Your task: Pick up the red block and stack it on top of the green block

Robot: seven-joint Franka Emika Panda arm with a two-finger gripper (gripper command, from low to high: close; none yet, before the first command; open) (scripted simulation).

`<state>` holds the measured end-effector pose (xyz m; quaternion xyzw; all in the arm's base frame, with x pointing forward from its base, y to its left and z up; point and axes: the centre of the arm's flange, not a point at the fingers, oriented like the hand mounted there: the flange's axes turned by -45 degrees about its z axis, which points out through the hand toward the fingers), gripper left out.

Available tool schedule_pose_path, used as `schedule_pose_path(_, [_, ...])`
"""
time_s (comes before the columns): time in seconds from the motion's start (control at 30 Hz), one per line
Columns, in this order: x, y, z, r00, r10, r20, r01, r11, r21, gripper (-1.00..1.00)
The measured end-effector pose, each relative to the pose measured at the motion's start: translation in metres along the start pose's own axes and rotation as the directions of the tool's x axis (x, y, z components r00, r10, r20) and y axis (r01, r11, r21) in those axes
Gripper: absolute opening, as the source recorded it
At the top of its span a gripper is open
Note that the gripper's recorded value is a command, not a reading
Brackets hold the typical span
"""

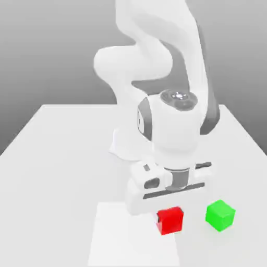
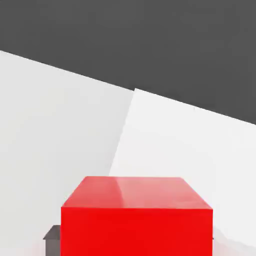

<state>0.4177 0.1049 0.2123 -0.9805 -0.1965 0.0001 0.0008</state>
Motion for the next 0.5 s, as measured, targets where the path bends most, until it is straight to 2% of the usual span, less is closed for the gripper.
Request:
schedule_pose_path(0.1, [0.003, -0.067, -0.016, 0.965, -0.261, 0.0, 0.261, 0.965, 0.001, -1.0])
schedule_pose_path(0.23, [-0.007, -0.146, -0.027, 0.831, -0.556, 0.001, 0.556, 0.831, 0.0, -1.0])
schedule_pose_path(0.37, [-0.005, -0.134, 0.013, 0.836, -0.549, 0.002, 0.549, 0.836, -0.001, -1.0])
schedule_pose_path(0.4, [-0.005, -0.134, 0.024, 0.835, -0.55, 0.002, 0.55, 0.835, -0.001, 1.0])
schedule_pose_path(0.5, [-0.005, -0.134, 0.024, 0.835, -0.55, 0.002, 0.55, 0.835, -0.001, 1.0])
